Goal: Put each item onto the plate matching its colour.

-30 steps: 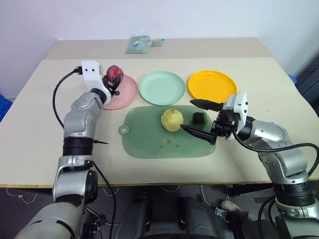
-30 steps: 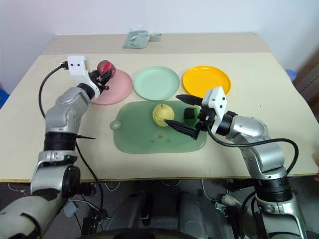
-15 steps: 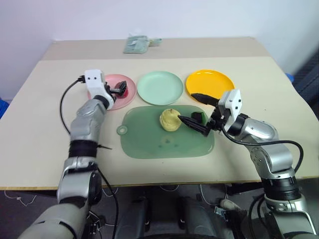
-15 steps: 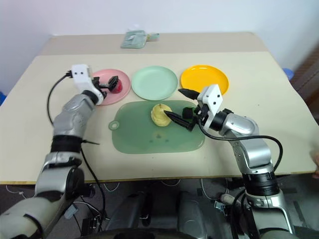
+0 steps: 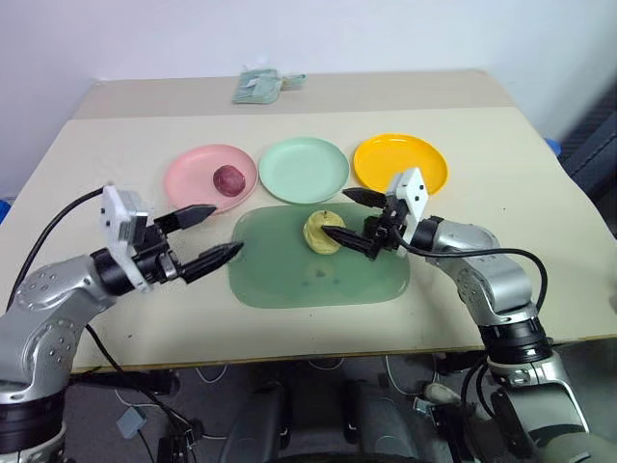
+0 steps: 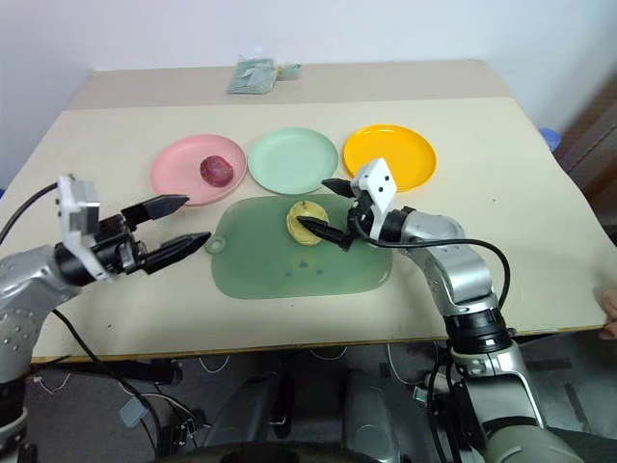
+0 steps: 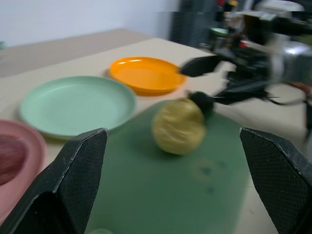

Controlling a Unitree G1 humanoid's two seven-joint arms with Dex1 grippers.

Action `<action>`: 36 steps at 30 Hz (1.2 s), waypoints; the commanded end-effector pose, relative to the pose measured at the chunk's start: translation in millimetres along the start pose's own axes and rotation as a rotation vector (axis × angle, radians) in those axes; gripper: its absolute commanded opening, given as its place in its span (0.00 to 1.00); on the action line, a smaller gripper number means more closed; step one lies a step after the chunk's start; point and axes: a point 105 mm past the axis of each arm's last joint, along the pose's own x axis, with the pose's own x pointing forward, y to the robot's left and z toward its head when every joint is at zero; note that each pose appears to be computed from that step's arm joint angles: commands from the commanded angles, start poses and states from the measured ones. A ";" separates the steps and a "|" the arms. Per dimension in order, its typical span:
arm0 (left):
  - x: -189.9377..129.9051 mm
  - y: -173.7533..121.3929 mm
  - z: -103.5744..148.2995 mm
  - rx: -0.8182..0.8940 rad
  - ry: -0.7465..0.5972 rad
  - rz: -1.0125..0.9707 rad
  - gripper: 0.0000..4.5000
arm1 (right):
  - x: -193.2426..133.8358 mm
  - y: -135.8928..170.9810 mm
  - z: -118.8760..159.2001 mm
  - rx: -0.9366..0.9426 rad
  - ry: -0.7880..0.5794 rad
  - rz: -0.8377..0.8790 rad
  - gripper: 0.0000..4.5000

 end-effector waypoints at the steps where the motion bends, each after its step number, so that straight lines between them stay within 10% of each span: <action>1: -13.0 -23.6 2.8 0.059 0.046 -0.141 0.98 | 7.5 2.1 6.7 -0.027 -0.012 0.037 1.00; 15: -15.1 -39.0 2.2 0.070 0.053 -0.187 0.98 | 20.5 -0.8 -20.0 -0.019 0.055 0.059 1.00; 21: -8.6 -36.3 4.5 0.078 0.041 -0.161 1.00 | 21.8 -6.6 -18.4 -0.031 0.042 0.037 0.54; 24: -7.7 -34.6 4.1 0.072 0.033 -0.144 1.00 | 21.5 -15.0 -11.4 -0.056 0.009 0.004 0.52; 36: -2.9 -38.1 1.6 0.069 -0.012 -0.072 1.00 | -6.2 -143.7 56.0 -0.113 -0.145 -0.445 0.52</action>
